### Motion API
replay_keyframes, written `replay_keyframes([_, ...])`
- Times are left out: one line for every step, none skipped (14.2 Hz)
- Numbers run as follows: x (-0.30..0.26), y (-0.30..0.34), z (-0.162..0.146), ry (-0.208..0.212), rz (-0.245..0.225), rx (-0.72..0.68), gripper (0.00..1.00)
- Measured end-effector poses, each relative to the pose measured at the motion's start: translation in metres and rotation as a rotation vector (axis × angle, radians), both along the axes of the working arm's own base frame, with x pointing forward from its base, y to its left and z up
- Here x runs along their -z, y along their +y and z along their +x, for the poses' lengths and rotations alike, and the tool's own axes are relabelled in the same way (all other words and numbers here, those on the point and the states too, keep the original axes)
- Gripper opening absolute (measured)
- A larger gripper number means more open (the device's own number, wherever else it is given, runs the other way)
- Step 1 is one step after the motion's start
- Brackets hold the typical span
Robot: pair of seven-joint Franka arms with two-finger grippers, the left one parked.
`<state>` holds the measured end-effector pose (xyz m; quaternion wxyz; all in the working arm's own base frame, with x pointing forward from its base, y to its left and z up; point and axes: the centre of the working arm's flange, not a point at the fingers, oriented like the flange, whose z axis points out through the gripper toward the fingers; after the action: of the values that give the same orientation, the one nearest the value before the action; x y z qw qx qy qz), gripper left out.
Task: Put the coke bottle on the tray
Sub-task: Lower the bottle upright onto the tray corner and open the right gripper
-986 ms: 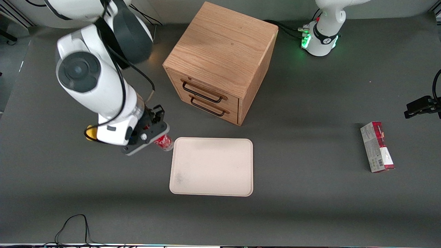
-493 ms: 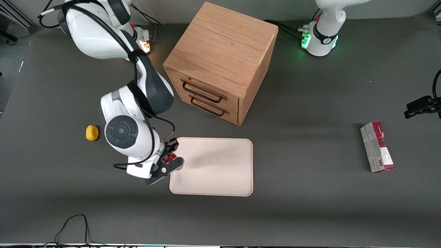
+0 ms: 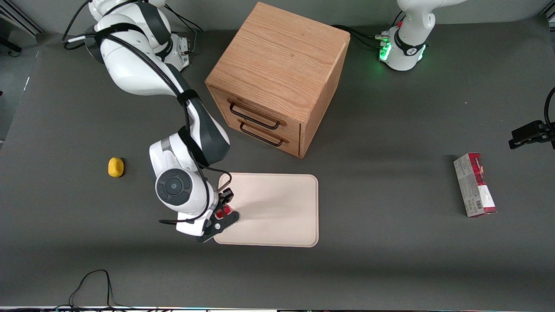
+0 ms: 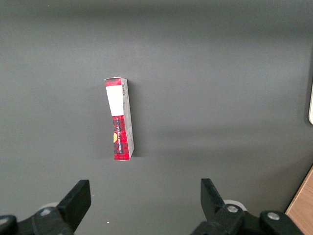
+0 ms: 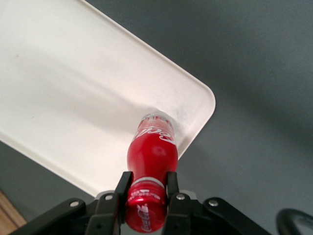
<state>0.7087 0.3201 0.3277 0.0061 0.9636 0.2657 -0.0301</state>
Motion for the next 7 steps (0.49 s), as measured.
replay_keyframes([0.0061, 0.0003, 0.0009, 0.0, 0.0, 0.0, 0.33])
replay_keyframes([0.0106, 0.0005, 0.0014, 0.001, 0.0, 0.0, 0.33])
replay_keyframes([0.012, 0.0006, 0.0016, 0.001, 0.0, 0.0, 0.33])
replay_keyframes([0.0115, 0.0006, 0.0017, 0.0, 0.0, 0.0, 0.33])
replay_keyframes([0.0116, 0.0005, 0.0018, 0.0, 0.0, 0.0, 0.37])
replay_keyframes([0.0111, 0.0005, 0.002, -0.002, 0.001, 0.001, 0.48])
replay_keyframes([0.011, 0.0005, 0.0021, -0.003, 0.002, 0.001, 0.56])
